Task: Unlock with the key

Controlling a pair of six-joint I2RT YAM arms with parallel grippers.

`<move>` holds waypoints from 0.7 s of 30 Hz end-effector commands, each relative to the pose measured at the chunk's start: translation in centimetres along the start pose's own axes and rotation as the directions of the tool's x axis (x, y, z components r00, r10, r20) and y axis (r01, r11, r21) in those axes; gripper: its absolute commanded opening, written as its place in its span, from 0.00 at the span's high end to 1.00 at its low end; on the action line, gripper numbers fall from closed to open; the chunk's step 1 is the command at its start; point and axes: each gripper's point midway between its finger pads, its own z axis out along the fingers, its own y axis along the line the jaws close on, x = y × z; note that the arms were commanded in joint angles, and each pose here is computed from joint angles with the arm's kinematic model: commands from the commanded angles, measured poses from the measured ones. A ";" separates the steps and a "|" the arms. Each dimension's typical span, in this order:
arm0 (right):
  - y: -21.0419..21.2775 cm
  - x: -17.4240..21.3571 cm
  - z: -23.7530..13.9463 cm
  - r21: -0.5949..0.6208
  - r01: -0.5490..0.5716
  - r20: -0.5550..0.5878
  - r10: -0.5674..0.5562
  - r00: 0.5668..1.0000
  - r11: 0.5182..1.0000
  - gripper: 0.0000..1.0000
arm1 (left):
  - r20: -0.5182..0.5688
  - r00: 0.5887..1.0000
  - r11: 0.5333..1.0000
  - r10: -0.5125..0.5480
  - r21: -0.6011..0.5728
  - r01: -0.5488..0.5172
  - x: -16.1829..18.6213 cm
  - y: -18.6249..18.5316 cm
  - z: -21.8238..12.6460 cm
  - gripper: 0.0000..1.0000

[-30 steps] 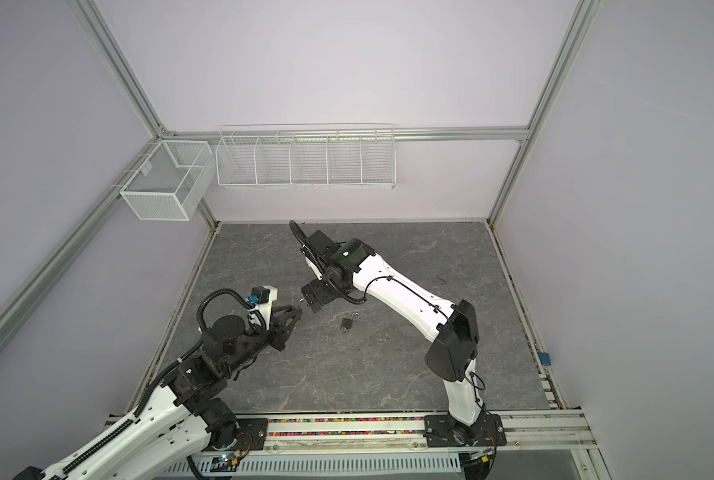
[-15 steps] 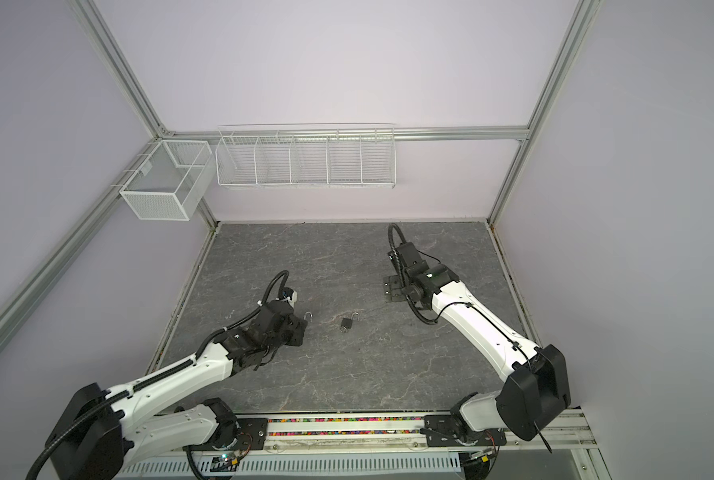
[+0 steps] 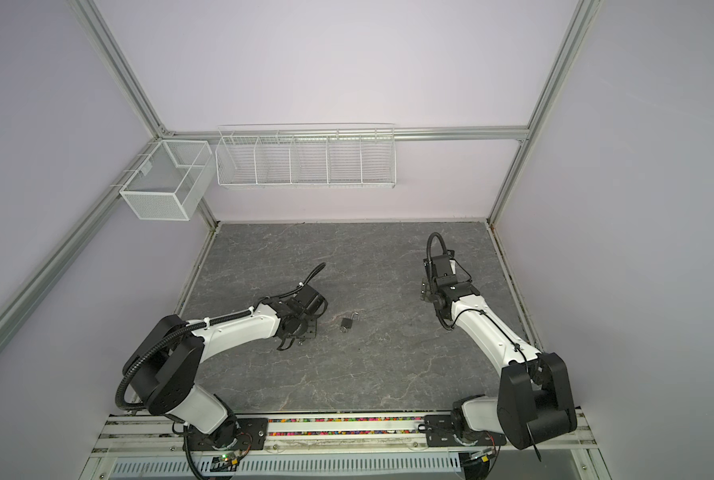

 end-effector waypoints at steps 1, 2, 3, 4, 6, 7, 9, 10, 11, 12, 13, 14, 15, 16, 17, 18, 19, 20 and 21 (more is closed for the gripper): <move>-1.5 -1.6 0.6 0.047 -0.009 0.089 0.005 0.996 0.999 0.11 | 0.001 1.000 0.999 -0.024 -0.022 0.024 -0.4 0.4 -0.6 0.64; -2.1 -1.1 1.2 0.057 -0.013 0.088 0.008 0.996 0.998 0.11 | 0.006 1.000 0.999 -0.027 -0.021 0.027 -0.5 0.4 -0.8 0.51; -3.1 -1.1 1.8 0.075 -0.031 0.097 0.024 0.995 0.997 0.11 | 0.014 0.999 0.999 -0.035 -0.018 0.036 -0.8 0.6 -1.2 0.38; -3.8 -1.2 2.2 0.087 -0.042 0.108 0.033 0.994 0.995 0.11 | 0.027 0.998 0.999 -0.049 -0.014 0.049 -1.1 0.8 -1.7 0.29; -5.2 -1.1 3.5 0.116 -0.069 0.132 0.053 0.990 0.991 0.11 | 0.093 0.991 0.995 -0.098 0.010 0.098 -2.8 1.7 -3.8 0.15; -5.5 -0.9 4.3 0.110 -0.078 0.139 0.062 0.988 0.991 0.11 | 0.134 0.982 0.991 -0.134 0.018 0.132 -3.9 2.7 -4.8 0.13; -6.0 -0.7 6.1 0.089 -0.101 0.168 0.085 0.982 0.991 0.11 | 0.261 0.933 0.967 -0.248 0.014 0.253 -6.9 6.8 -7.3 0.10; -6.2 -0.6 6.7 0.083 -0.116 0.180 0.100 0.979 0.990 0.11 | 0.326 0.898 0.950 -0.295 -0.001 0.313 -8.2 9.5 -8.2 0.09; -6.4 -0.7 7.2 0.071 -0.133 0.204 0.116 0.972 0.989 0.11 | 0.411 0.850 0.927 -0.328 -0.034 0.374 -9.4 12.8 -8.9 0.09; -6.3 -0.8 7.6 0.053 -0.140 0.224 0.124 0.967 0.989 0.11 | 0.507 0.797 0.903 -0.327 -0.082 0.422 -10.4 16.0 -9.6 0.08; -6.0 -0.9 7.9 0.030 -0.132 0.241 0.121 0.963 0.991 0.11 | 0.564 0.764 0.885 -0.312 -0.119 0.450 -10.8 18.5 -10.0 0.07; -5.6 -1.3 8.1 0.001 -0.114 0.271 0.109 0.956 0.993 0.11 | 0.616 0.730 0.861 -0.296 -0.160 0.484 -10.9 21.1 -10.1 0.06; -5.1 -1.7 8.2 -0.020 -0.091 0.301 0.093 0.949 0.996 0.11 | 0.660 0.700 0.836 -0.273 -0.197 0.511 -11.1 23.1 -10.3 0.06; -4.9 -2.0 8.3 -0.033 -0.084 0.315 0.091 0.945 0.996 0.11 | 0.682 0.690 0.830 -0.243 -0.221 0.512 -11.1 24.3 -10.2 0.06; -4.5 -1.8 8.6 -0.051 -0.069 0.294 0.081 0.952 0.996 0.11 | 0.706 0.676 0.837 -0.211 -0.227 0.498 -11.3 24.8 -10.0 0.05; -4.0 -1.7 8.4 -0.076 -0.045 0.308 0.066 0.949 0.996 0.11 | 0.734 0.651 0.850 -0.191 -0.209 0.484 -11.8 25.0 -9.6 0.03; -3.5 -1.6 8.0 -0.102 -0.023 0.333 0.056 0.941 0.995 0.11 | 0.753 0.634 0.867 -0.176 -0.186 0.462 -12.1 24.8 -8.8 0.02; -3.0 -1.3 7.4 -0.121 0.002 0.376 0.044 0.925 0.993 0.11 | 0.775 0.611 0.886 -0.160 -0.160 0.436 -12.7 24.6 -7.9 0.02; -2.5 -0.8 6.9 -0.143 0.027 0.417 0.035 0.908 0.989 0.11 | 0.785 0.603 0.897 -0.142 -0.156 0.414 -13.1 24.3 -7.1 0.02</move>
